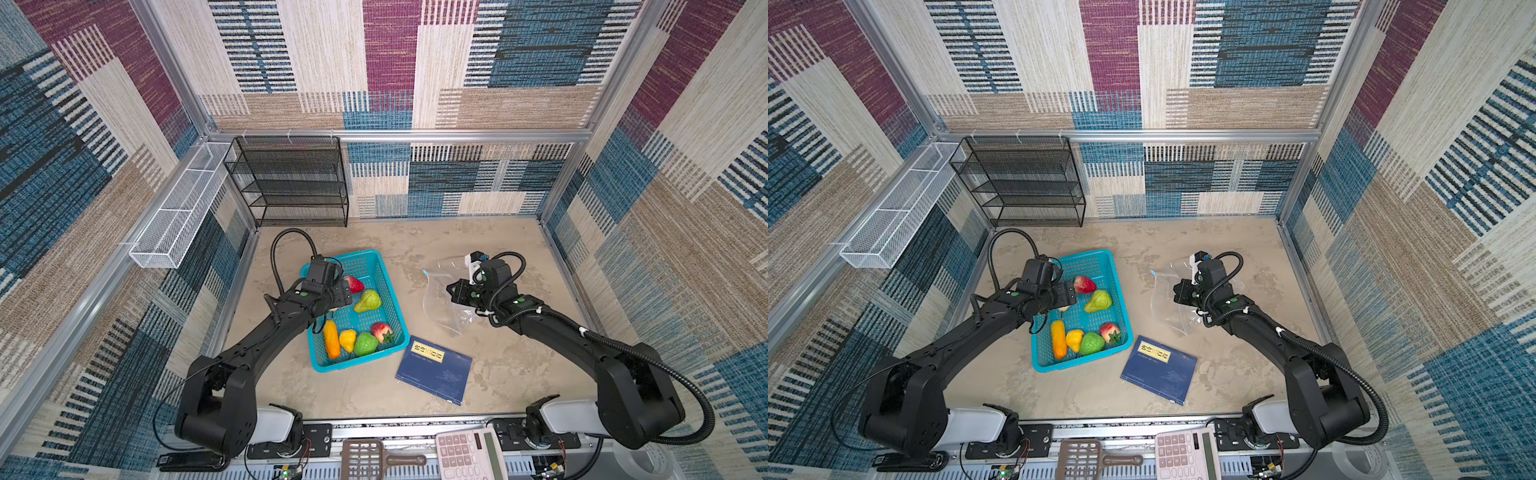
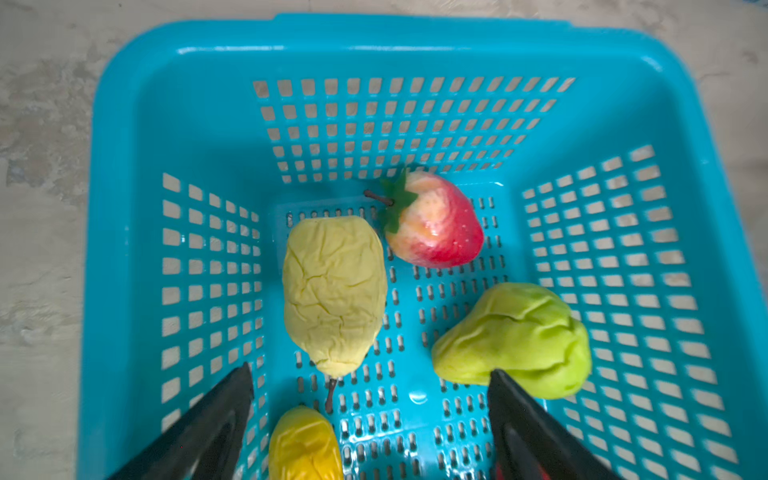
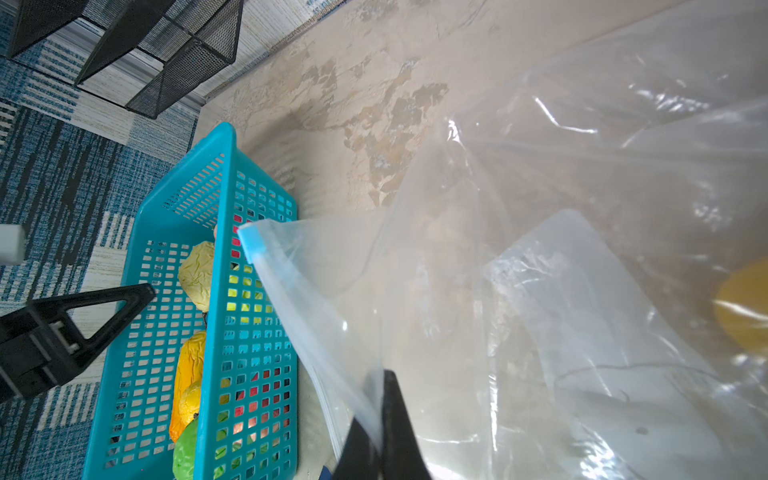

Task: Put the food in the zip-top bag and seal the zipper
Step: 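Lower the left gripper into the basket and grasp the pale yellow fruit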

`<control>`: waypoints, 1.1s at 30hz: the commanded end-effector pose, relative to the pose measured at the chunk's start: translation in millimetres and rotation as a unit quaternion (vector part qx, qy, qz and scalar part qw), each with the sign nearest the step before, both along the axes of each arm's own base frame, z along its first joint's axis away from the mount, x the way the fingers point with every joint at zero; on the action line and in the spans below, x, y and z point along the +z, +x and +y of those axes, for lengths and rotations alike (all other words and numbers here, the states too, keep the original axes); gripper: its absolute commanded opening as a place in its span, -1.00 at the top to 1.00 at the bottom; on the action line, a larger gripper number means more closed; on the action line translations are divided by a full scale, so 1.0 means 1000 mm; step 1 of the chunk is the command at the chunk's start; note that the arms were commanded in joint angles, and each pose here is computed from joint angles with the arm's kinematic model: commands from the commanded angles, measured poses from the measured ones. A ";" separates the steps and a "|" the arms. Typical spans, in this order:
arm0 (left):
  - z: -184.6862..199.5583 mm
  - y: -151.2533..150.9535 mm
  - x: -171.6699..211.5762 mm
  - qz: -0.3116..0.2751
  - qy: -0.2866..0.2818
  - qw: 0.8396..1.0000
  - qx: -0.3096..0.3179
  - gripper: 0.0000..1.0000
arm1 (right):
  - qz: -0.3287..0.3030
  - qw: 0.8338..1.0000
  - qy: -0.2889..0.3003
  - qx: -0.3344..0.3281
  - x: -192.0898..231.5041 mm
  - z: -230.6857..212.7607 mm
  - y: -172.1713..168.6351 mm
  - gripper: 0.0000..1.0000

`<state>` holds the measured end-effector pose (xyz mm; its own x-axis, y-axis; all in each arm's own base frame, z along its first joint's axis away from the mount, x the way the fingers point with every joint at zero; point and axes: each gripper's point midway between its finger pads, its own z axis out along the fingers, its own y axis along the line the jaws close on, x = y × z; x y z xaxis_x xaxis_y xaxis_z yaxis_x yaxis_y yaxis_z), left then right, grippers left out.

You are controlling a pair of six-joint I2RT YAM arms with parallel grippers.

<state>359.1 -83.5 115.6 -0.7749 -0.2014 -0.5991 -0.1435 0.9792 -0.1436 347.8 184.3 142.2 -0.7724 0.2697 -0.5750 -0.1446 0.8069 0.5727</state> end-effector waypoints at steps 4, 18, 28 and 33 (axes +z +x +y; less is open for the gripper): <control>0.001 0.026 -0.014 0.011 -0.003 1.000 0.013 -0.78 | -0.018 1.000 0.006 0.000 0.011 0.000 0.001 1.00; 0.004 0.046 -0.049 0.062 0.027 0.998 0.013 -0.60 | -0.022 1.000 -0.006 -0.005 0.012 -0.004 0.001 1.00; 0.006 0.049 -0.065 0.080 0.041 0.996 0.006 -0.61 | -0.023 1.000 -0.010 -0.005 0.012 -0.005 0.002 1.00; 0.007 0.049 -0.070 0.085 0.044 0.995 0.003 -0.42 | -0.026 1.000 -0.013 -0.008 0.014 -0.007 0.001 1.00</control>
<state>406.4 -79.9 45.2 -0.8625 -0.1860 -0.4706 -0.1800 0.9819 -0.0582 346.7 180.5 151.9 -0.7521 0.2668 -0.6026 -0.1577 0.8149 0.5577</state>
